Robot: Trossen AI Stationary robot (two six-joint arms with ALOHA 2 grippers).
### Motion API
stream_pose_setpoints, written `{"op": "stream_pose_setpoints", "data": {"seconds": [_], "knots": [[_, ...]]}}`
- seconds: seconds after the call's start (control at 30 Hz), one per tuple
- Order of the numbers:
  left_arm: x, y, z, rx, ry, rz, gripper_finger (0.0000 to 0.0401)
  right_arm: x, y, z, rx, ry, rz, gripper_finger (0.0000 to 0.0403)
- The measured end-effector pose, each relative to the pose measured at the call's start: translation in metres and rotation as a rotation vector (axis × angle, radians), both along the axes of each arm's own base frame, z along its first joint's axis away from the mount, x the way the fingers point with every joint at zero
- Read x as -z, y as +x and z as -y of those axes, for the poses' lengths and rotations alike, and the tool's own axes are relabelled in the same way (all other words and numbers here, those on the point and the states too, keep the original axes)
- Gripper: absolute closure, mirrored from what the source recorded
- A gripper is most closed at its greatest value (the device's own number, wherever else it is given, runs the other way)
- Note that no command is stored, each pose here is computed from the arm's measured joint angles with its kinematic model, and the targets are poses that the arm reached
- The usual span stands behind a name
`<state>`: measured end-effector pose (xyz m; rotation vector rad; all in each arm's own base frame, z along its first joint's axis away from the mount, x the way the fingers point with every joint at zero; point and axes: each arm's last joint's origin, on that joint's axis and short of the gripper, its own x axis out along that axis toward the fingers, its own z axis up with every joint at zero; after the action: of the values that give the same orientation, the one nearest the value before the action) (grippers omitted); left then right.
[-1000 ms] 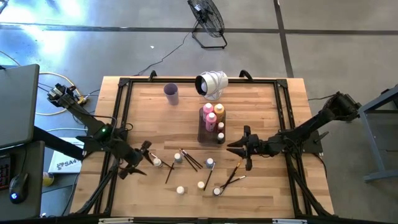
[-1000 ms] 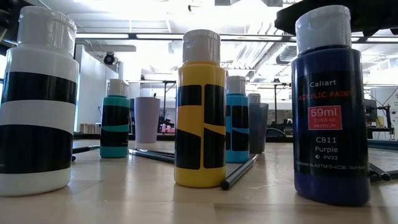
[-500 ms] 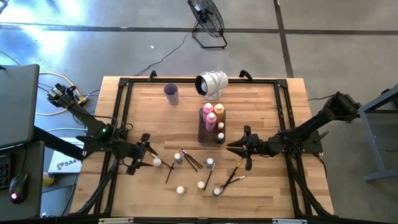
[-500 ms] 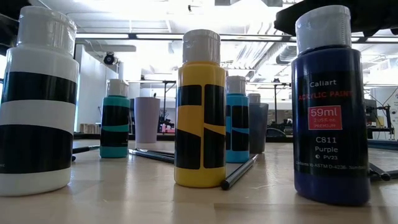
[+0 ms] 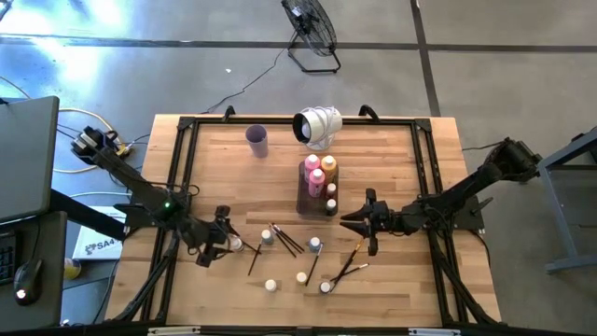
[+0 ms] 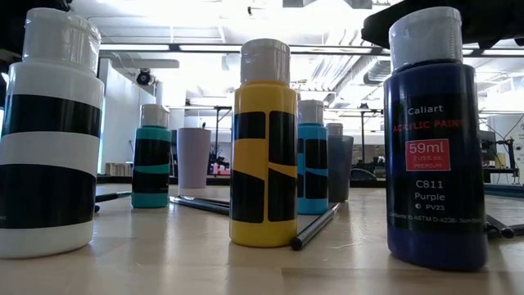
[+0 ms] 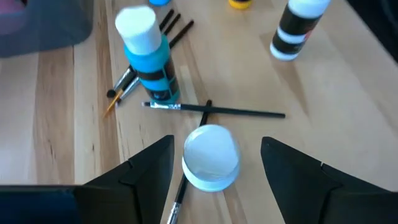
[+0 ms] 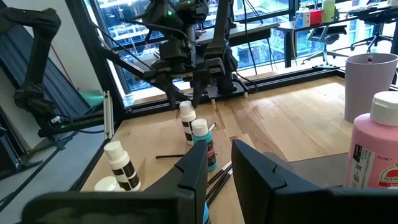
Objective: Pick & Place Paint Supplies
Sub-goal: Put the top white paint bottle into the black bin
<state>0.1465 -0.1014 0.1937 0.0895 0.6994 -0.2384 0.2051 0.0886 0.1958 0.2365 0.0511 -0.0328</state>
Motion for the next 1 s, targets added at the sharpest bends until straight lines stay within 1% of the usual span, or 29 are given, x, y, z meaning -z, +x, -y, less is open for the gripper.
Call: {"op": "stream_pose_setpoints", "data": {"seconds": [0.2,0.37,0.5,0.63,1.0], "knots": [[0.0079,0.0034,0.0026,-0.033,-0.004,-0.047,0.0163,0.0008,0.0,-0.0001,-0.004,-0.004,-0.008,0.0339],[0.0102,0.0045,0.0033,-0.042,-0.002,-0.058,0.0163,0.0014,-0.0001,-0.0001,-0.004,-0.007,-0.013,0.0339],[0.0095,0.0052,0.0032,-0.054,0.001,-0.043,0.0164,0.0019,-0.0001,0.0,-0.004,-0.009,-0.018,0.0339],[0.0066,0.0073,0.0048,-0.053,-0.023,-0.011,0.0164,0.0019,-0.0001,0.0,-0.004,-0.009,-0.018,0.0339],[0.0068,0.0071,0.0047,-0.05,-0.019,-0.013,0.0164,0.0025,-0.0002,0.0,-0.004,-0.012,-0.024,0.0339]]}}
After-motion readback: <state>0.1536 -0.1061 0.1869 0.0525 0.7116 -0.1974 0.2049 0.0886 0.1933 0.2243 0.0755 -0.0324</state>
